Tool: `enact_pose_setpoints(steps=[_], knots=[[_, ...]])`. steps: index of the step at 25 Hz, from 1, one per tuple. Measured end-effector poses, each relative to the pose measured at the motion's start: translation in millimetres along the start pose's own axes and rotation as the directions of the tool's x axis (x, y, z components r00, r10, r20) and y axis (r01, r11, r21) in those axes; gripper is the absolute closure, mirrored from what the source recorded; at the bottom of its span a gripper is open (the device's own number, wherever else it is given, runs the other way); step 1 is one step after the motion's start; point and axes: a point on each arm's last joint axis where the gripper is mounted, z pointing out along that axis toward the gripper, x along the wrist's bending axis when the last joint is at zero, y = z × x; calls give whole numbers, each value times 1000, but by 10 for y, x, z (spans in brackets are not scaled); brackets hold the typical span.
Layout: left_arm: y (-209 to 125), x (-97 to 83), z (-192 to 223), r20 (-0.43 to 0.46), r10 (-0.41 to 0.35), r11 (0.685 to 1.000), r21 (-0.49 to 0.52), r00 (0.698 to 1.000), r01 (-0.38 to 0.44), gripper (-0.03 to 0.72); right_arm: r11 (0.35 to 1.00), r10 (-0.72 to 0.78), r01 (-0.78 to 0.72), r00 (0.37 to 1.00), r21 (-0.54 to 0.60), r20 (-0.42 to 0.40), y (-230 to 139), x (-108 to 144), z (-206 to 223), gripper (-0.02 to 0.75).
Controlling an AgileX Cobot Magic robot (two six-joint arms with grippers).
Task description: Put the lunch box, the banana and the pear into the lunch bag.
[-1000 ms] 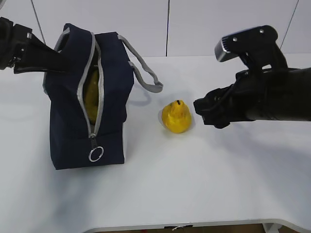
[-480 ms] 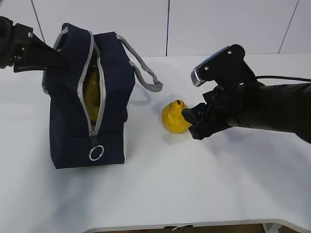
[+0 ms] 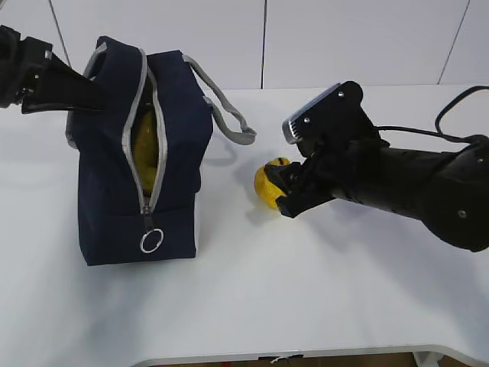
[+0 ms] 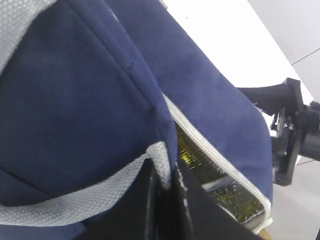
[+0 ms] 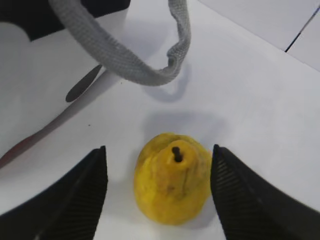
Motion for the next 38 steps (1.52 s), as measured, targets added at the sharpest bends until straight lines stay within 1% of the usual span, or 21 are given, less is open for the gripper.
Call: enact_pose_setpoints(steps=[3,5,9,16,25,35,38], knots=[[1,2,0,-2,0,1000,-1,1000,0,680,995,97,-97,994,-15,43,-21,-31,36,209],[1,2,0,-2,0,1000,-1,1000,0,680,991,136,-135,989,-24,61,-30,-45,50,201],[2,3,0,-3,0,1000,-2,1000,0,680,984,175,-173,983,-45,57,-26,-42,63,188],[2,3,0,-3,0,1000,-2,1000,0,680,980,190,-187,981,-68,44,-81,-11,142,183],[2,3,0,-3,0,1000,-2,1000,0,680,982,160,-157,987,-103,27,-193,46,276,183],[2,3,0,-3,0,1000,-2,1000,0,680,972,196,-187,979,-140,51,-292,54,372,183],[2,3,0,-3,0,1000,-2,1000,0,680,972,201,-192,978,-135,53,-323,60,394,183]])
